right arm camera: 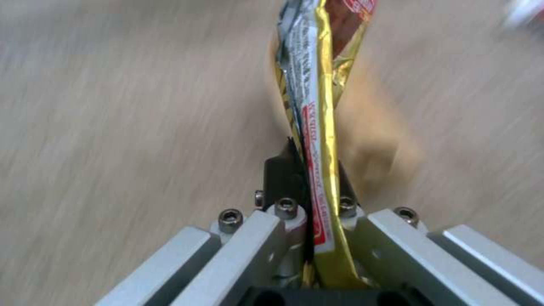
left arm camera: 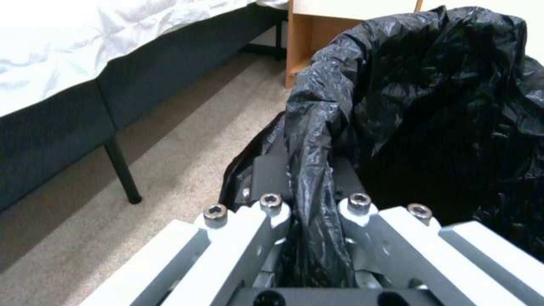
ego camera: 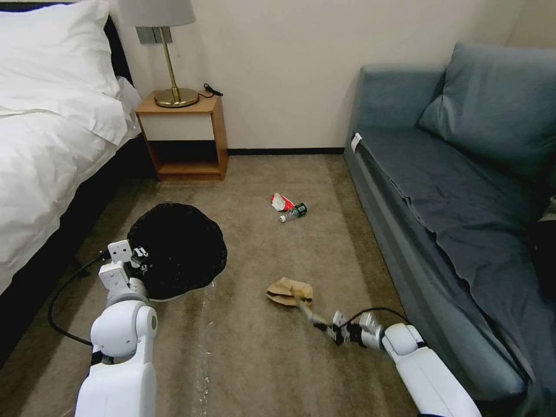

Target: Pick up the trash bin, then pick up the garbage on the floor and place it into the trash bin.

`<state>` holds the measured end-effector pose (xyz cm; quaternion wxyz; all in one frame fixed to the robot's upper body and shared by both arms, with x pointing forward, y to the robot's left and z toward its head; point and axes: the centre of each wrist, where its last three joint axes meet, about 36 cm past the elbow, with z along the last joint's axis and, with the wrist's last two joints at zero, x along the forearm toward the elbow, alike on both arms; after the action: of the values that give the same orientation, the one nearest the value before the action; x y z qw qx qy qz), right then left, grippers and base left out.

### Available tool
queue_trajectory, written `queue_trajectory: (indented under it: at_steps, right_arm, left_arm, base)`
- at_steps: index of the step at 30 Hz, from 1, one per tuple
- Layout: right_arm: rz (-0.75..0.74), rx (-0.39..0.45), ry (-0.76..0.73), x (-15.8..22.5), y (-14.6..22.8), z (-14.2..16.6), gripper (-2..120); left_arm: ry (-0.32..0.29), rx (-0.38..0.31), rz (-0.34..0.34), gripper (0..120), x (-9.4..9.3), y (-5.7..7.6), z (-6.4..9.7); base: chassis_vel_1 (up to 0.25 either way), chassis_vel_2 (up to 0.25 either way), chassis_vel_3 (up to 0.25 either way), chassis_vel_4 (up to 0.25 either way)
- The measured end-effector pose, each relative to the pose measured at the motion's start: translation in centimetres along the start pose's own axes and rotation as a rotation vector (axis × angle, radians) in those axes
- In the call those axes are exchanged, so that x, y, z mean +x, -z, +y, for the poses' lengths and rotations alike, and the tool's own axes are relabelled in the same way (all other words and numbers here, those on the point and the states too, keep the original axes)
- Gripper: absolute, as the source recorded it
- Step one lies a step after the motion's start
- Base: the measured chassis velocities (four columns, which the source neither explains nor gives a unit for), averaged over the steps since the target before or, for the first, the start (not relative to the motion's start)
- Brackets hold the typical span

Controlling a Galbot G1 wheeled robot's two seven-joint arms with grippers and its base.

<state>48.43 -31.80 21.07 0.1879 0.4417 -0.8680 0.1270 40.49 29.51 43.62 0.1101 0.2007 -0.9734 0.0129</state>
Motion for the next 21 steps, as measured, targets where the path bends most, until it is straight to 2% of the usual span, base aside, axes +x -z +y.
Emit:
queue_trajectory:
  at_steps: [1,3,4,6,7,9,10,12,13,15,16,18,21]
  right_arm:
    - [0.0,0.0,0.0,0.0,0.0,0.0,0]
    - [-0.115,0.023,-0.079,-0.4,3.5,-0.8,0]
    - [-0.115,0.023,-0.079,-0.4,3.5,-0.8,0]
    - [-0.196,0.053,-0.117,-1.0,7.2,-0.7,0]
    - [-0.196,0.053,-0.117,-1.0,7.2,-0.7,0]
    - [-0.258,0.101,-0.131,-1.6,10.8,-0.1,0]
    - [-0.258,0.101,-0.131,-1.6,10.8,-0.1,0]
    - [-0.316,0.16,-0.149,-2.9,14.9,0.8,0]
    - [-0.316,0.16,-0.149,-2.9,14.9,0.8,0]
    - [-0.366,0.202,-0.148,-4.4,18.4,1.9,0]
    - [-0.366,0.202,-0.148,-4.4,18.4,1.9,0]
    - [-0.4,0.237,-0.115,-6.2,22.2,3.0,0]
    - [-0.392,0.26,-0.078,-7.3,24.2,3.8,0]
  left_arm:
    - [0.0,0.0,0.0,4,0.0,0.0,0.0]
    - [-0.004,0.001,0.003,4,-0.3,-0.2,-0.3]
    - [-0.004,0.001,0.003,4,-0.3,-0.2,-0.3]
    - [-0.01,0.001,0.002,4,-0.5,-0.1,-0.6]
    - [-0.01,0.001,0.002,4,-0.5,-0.1,-0.6]
    - [-0.015,0.001,-0.001,4,-0.6,0.0,-0.8]
    - [-0.015,0.001,-0.001,4,-0.6,0.0,-0.8]
    - [-0.025,-0.002,0.0,4,-0.7,-0.1,-1.3]
    - [-0.025,-0.002,0.0,4,-0.7,-0.1,-1.3]
    - [-0.038,-0.004,0.006,4,-0.6,-0.3,-1.9]
    - [-0.038,-0.004,0.006,4,-0.6,-0.3,-1.9]
    - [-0.05,-0.004,0.01,4,-0.4,-0.4,-2.6]
    - [-0.053,-0.006,0.011,4,-0.4,-0.5,-2.8]
  base:
    - [0.0,0.0,0.0,0.0]
    - [0.0,0.0,0.0,0.0]
    - [0.0,0.0,0.0,0.0]
    - [0.0,0.0,0.0,0.0]
    - [0.0,0.0,0.0,0.0]
    - [0.0,0.0,0.0,0.0]
    - [0.0,0.0,0.0,0.0]
    - [0.0,0.0,0.0,0.0]
    - [0.0,0.0,0.0,0.0]
    - [0.0,0.0,0.0,0.0]
    - [0.0,0.0,0.0,0.0]
    - [0.0,0.0,0.0,0.0]
    - [0.0,0.0,0.0,0.0]
